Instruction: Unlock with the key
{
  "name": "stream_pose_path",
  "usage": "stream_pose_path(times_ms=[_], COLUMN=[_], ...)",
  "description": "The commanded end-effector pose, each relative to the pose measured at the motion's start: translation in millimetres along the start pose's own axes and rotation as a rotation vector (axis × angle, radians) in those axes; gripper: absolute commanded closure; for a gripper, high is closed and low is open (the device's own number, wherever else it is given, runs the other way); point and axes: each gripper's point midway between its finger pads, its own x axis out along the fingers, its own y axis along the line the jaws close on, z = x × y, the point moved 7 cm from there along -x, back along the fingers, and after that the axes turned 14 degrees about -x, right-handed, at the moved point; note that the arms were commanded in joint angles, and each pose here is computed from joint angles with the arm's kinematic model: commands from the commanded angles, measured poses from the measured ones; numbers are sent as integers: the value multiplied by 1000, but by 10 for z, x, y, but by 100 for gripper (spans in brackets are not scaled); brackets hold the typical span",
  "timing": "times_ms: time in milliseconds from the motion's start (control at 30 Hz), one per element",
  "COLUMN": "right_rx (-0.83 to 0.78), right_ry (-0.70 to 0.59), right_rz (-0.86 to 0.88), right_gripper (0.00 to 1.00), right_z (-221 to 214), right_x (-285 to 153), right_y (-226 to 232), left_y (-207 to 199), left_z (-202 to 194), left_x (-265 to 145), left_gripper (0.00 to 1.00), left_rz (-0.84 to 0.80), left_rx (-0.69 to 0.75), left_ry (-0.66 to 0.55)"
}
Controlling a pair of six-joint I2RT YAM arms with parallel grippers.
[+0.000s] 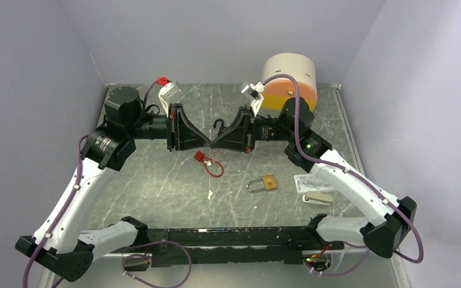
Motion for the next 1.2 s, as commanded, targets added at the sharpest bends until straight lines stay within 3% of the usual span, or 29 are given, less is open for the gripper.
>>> stream_pose_path(times_ms=[0,67,167,267,367,467,633,967,1167], right_rx=[-71,-80,-66,-32,0,55,153,339,377], right_ry=[-70,-97,-123,-132,-141,-129,-99,-118,-129], right_rz=[-82,-201,-415,-701,-982,-1267,-1526,-1660,-1674], right_gripper=[100,100,100,100,100,100,100,100,100], right_z=[113,108,71,-19,-125,-256,-500,-992,-1137], right_x=[-47,-104,-259,-524,-847,-1181,-1521,-1790,-1884], right_y=[-11,-95,-261,-474,-614,-714,-686,-542,-445], left_y=[-115,-68,73,298,490,636,1022,1570,1934], left_z=[107,147,165,140,27,-107,-315,-1010,-1346], left_x=[-48,-84,-155,-234,-211,-66,356,1777,2215], left_gripper=[73,49,29,22,19,16,20,28,35], left_rz=[35,126,288,467,513,422,260,81,170], left_rx=[82,85,73,23,-1,-36,-206,-285,-436], left_ry=[-62,-119,-211,-287,-258,-194,-158,151,283])
